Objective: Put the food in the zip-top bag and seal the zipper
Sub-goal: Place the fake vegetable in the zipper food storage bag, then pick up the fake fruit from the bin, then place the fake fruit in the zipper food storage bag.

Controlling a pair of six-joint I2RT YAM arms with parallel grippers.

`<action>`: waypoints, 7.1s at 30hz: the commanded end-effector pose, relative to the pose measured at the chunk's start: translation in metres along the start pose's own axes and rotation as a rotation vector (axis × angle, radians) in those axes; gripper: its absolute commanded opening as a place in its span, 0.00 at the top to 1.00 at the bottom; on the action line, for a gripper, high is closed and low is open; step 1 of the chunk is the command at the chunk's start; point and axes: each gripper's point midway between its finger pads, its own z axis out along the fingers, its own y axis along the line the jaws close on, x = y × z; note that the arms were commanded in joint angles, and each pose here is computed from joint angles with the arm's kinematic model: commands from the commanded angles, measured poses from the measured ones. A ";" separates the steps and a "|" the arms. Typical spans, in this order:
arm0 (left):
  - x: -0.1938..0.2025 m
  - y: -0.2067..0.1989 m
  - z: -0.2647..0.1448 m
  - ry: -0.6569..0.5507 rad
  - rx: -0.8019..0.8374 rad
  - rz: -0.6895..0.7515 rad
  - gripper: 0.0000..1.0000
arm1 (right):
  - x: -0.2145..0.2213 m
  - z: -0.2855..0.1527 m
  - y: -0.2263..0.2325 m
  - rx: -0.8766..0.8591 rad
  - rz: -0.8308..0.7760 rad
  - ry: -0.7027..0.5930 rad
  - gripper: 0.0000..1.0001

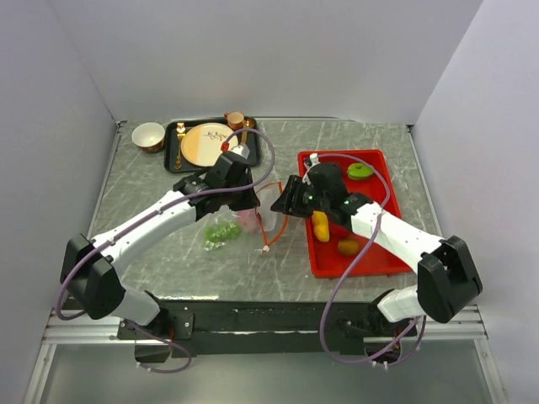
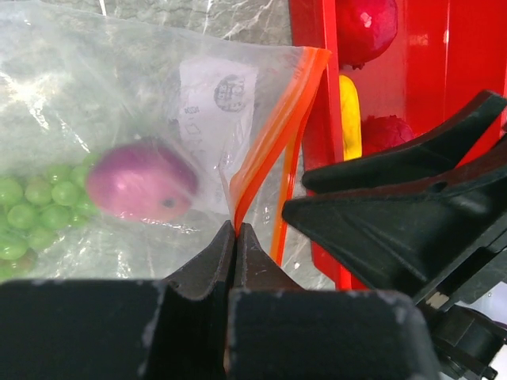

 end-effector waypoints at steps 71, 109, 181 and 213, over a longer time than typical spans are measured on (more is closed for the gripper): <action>-0.033 0.020 -0.018 -0.122 0.026 -0.095 0.99 | -0.016 -0.080 -0.200 0.619 0.227 -0.117 0.13; -0.030 0.024 -0.018 -0.115 0.014 -0.100 0.99 | -0.037 -0.087 -0.182 0.560 0.178 -0.192 0.90; -0.042 0.009 -0.043 -0.158 0.073 -0.108 0.99 | -0.028 0.026 0.051 -0.092 -0.234 0.101 0.78; -0.044 0.014 -0.042 -0.160 0.034 -0.099 0.99 | -0.084 -0.095 -0.088 0.432 -0.052 -0.293 0.00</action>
